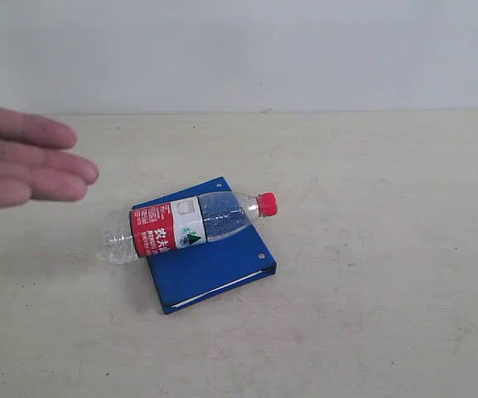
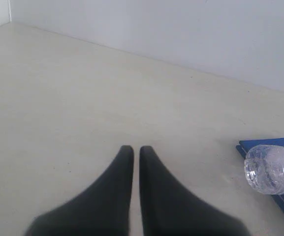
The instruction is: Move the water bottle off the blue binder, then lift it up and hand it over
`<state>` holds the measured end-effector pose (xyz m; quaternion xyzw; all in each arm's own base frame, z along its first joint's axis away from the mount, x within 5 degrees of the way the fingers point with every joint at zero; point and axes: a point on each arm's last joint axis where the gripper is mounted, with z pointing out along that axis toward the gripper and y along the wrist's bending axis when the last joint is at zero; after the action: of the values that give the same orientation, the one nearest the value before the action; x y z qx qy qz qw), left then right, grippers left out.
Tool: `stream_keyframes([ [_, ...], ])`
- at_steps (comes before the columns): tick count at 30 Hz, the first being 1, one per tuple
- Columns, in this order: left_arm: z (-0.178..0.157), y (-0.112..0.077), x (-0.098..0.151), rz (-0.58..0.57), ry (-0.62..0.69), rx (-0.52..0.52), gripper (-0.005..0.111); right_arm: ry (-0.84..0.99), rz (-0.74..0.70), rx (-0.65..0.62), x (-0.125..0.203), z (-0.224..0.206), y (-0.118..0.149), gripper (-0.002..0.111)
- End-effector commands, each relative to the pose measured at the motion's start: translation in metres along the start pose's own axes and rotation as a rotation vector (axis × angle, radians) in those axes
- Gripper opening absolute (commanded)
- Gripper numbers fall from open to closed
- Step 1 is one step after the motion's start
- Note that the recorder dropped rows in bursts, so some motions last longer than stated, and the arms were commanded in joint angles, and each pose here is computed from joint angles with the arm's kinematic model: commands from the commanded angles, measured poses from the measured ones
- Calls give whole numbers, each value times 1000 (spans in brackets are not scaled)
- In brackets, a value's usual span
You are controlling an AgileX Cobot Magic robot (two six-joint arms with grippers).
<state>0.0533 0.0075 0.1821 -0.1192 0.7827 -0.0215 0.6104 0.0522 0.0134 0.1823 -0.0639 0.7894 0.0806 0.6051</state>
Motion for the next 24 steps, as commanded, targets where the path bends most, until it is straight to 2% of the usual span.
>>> stream_keyframes([
  [1, 0, -1, -1, 4, -8, 11, 4, -9, -3, 4, -1, 0, 0, 0],
  [11, 0, -1, -1, 4, -8, 11, 4, -9, -30, 7, -1, 0, 0, 0],
  [12, 0, -1, -1, 4, -8, 11, 4, -7, -101, 18, 0, 0, -2, 0],
  [14, 0, -1, -1, 4, -8, 11, 4, 4, -347, 62, 0, 0, -6, 0],
  [17, 0, -1, -1, 4, -8, 11, 4, 19, -601, 109, -1, -1, -10, 0],
  [21, 0, -1, -1, 4, -8, 11, 4, -12, -759, 157, -6, -1, -12, 0],
  [24, 0, -1, -1, 4, -8, 11, 4, -94, -815, 178, -14, -2, -11, 0],
])
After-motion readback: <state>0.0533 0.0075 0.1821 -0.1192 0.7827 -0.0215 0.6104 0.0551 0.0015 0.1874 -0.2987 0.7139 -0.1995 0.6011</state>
